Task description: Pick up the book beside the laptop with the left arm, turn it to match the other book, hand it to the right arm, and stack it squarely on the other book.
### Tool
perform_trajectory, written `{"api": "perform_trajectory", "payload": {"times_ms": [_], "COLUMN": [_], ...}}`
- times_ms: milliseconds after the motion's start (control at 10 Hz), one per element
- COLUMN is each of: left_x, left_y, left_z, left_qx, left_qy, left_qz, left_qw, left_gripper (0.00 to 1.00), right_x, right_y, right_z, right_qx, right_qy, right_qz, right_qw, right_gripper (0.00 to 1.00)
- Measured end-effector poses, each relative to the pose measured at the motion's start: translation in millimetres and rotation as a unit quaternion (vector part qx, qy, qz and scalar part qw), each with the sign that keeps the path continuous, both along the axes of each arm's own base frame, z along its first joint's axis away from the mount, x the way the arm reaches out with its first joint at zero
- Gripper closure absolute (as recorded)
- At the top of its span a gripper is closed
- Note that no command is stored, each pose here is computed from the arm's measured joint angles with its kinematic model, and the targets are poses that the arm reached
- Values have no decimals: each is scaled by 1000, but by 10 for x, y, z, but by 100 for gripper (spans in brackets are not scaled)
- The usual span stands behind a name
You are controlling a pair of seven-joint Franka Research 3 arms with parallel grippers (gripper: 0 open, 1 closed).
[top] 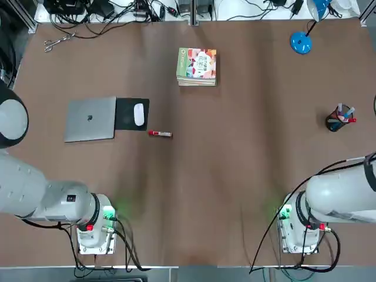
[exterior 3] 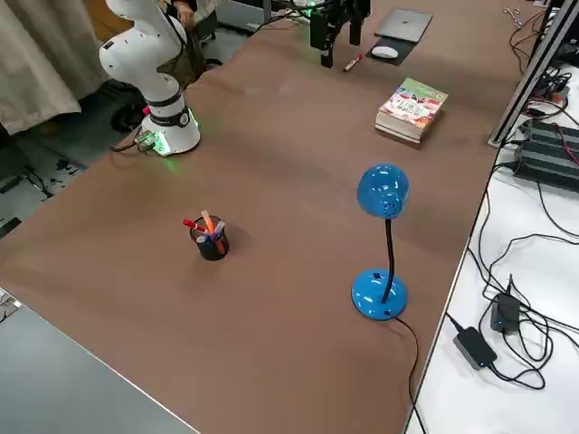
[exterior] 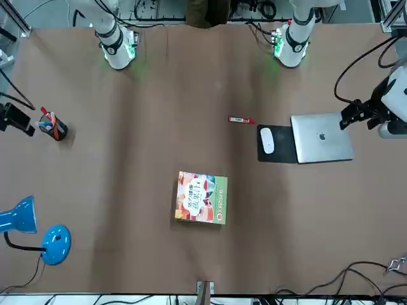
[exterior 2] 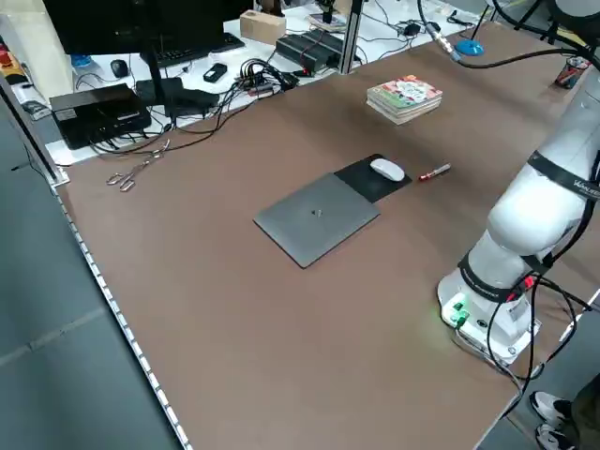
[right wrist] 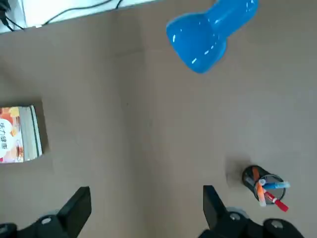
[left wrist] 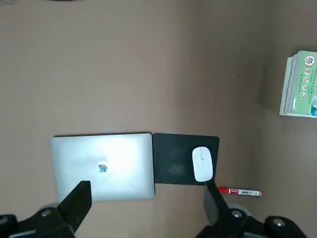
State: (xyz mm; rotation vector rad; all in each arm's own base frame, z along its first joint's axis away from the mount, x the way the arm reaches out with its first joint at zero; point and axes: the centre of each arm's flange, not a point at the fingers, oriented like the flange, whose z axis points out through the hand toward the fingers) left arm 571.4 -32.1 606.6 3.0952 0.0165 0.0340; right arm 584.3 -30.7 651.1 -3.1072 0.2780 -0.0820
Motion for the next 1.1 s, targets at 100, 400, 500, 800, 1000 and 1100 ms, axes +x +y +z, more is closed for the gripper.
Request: {"api": "perform_trajectory", "payload": {"times_ms": [100,400,500,800,1000,1100], "left_x": [0,0,0,0,0,0], "left_y": [0,0,0,0,0,0], "left_z": [0,0,0,0,0,0], "left_qx": [0,0,0,0,0,0], "left_qy": [0,0,0,0,0,0], "left_qz": [0,0,0,0,0,0], "left_qw": [1000,1000,1000,1000,1000,1000], "left_gripper": [0,0,0,0,0,0], "right_x": [-11,-10,-6,7,18,19], "right_y": [1,13,24,51,65,65], "right_z": [-18,-41,-46,-36,-25,-25], "right_qx": [0,-4,-7,-8,-8,-8], "right_qy": [6,11,11,5,0,0], "right_qz": [0,3,4,7,8,8], "right_qw": [1000,1000,1000,1000,1000,1000], "right_gripper": [0,0,0,0,0,0]}}
